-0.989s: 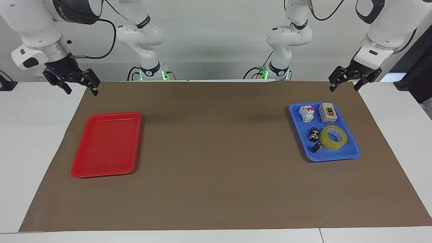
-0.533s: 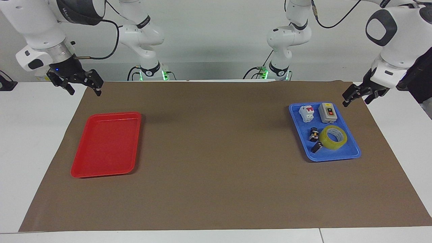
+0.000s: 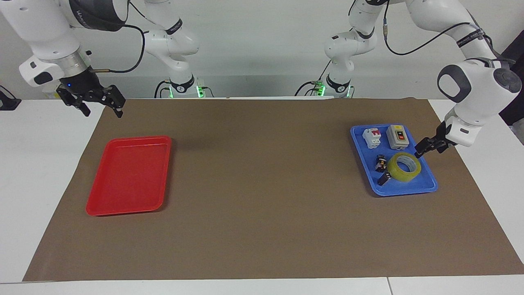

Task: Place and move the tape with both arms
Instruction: 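Reach the left gripper toward the yellow tape roll in the blue tray, then grasp the yellow tape roll rim with the left gripper and lift, then carry the tape roll out of the blue tray and lower it onto the table, then release the tape with the left gripper while the right gripper reaches it, then grasp the tape roll with the right gripper and carry it toward the red tray, then lower the tape roll into the red tray and open the right gripper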

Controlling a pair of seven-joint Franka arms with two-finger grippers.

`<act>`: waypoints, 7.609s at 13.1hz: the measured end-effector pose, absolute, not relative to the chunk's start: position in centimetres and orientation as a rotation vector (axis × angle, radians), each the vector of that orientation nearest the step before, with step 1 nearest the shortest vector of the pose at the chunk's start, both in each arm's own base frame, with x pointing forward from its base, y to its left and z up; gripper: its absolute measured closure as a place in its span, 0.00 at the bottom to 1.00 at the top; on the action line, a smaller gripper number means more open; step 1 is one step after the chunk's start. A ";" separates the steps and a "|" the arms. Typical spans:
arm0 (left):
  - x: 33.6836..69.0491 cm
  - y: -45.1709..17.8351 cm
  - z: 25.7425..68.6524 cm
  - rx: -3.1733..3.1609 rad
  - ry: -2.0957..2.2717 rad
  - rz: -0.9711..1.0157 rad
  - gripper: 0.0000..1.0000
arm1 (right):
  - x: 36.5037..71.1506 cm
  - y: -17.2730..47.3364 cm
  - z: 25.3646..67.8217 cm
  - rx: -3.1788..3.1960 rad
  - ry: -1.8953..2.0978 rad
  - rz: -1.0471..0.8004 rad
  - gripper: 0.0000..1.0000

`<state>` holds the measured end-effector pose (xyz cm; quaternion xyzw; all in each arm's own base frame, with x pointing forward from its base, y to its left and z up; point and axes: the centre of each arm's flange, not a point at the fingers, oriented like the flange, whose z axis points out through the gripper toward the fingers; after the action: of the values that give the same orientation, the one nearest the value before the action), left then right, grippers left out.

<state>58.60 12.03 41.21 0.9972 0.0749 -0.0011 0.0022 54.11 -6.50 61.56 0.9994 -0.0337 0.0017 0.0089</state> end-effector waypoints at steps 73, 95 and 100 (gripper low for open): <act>56.0 -2.9 57.1 3.166 0.055 0.067 0.00 | 52.2 31.3 38.2 3.194 0.023 0.151 0.00; 54.0 -3.0 62.6 3.136 -0.091 -0.091 0.00 | 60.3 4.2 44.6 2.968 0.298 0.054 0.80; 54.0 -2.7 62.4 3.136 -0.083 -0.095 0.00 | 58.7 -11.5 40.9 3.039 0.307 0.031 0.80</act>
<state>53.98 -2.70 62.45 0.9992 -0.0266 -0.0302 0.0015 58.65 -11.52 40.88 0.9940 0.1004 0.0101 0.0434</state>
